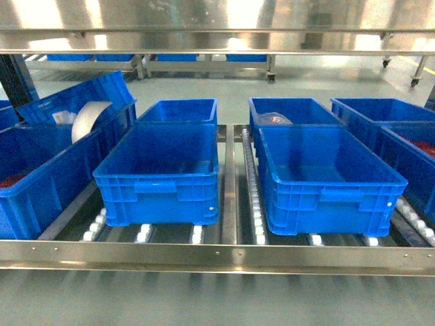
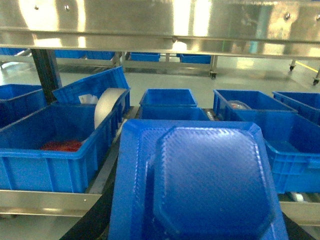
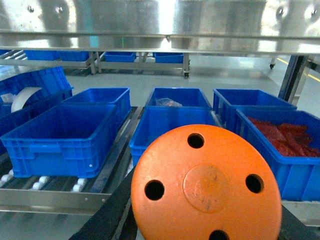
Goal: Sort blue parts and orange caps into right shelf containers
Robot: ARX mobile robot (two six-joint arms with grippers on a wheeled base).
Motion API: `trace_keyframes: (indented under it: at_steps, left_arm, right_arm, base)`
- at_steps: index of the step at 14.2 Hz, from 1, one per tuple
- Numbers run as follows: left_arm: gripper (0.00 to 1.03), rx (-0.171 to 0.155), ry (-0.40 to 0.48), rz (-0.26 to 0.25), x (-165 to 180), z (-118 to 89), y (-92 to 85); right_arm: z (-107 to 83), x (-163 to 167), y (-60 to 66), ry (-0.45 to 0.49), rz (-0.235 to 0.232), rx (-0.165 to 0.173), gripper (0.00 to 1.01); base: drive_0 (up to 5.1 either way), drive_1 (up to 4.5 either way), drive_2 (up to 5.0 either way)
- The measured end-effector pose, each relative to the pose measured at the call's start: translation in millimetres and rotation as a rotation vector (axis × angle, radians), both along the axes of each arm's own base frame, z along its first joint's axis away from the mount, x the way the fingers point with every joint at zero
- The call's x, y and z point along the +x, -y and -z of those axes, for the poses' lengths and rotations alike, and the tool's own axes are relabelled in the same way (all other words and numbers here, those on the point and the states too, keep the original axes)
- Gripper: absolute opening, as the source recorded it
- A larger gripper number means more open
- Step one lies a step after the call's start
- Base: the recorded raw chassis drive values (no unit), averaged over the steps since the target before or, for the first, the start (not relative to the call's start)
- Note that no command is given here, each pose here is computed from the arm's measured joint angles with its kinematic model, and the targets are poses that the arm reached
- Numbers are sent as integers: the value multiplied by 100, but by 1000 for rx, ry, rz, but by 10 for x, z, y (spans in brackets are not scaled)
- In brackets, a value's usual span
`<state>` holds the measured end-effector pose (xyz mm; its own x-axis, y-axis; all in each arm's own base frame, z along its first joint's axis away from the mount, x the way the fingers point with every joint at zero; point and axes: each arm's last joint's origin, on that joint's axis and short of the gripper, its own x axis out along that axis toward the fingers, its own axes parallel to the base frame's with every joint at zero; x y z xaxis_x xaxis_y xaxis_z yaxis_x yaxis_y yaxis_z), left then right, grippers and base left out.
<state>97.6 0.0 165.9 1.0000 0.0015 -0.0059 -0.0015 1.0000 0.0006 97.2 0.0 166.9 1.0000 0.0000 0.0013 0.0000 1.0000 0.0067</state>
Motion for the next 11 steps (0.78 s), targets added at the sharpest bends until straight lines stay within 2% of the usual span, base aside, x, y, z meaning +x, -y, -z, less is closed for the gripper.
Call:
trace_keyframes:
  at_steps: [11]
  left_arm:
    - [41, 0, 0, 1, 0, 0, 0]
  right_arm:
    - [0, 0, 0, 0, 0, 0, 44]
  base:
    - [0, 0, 0]
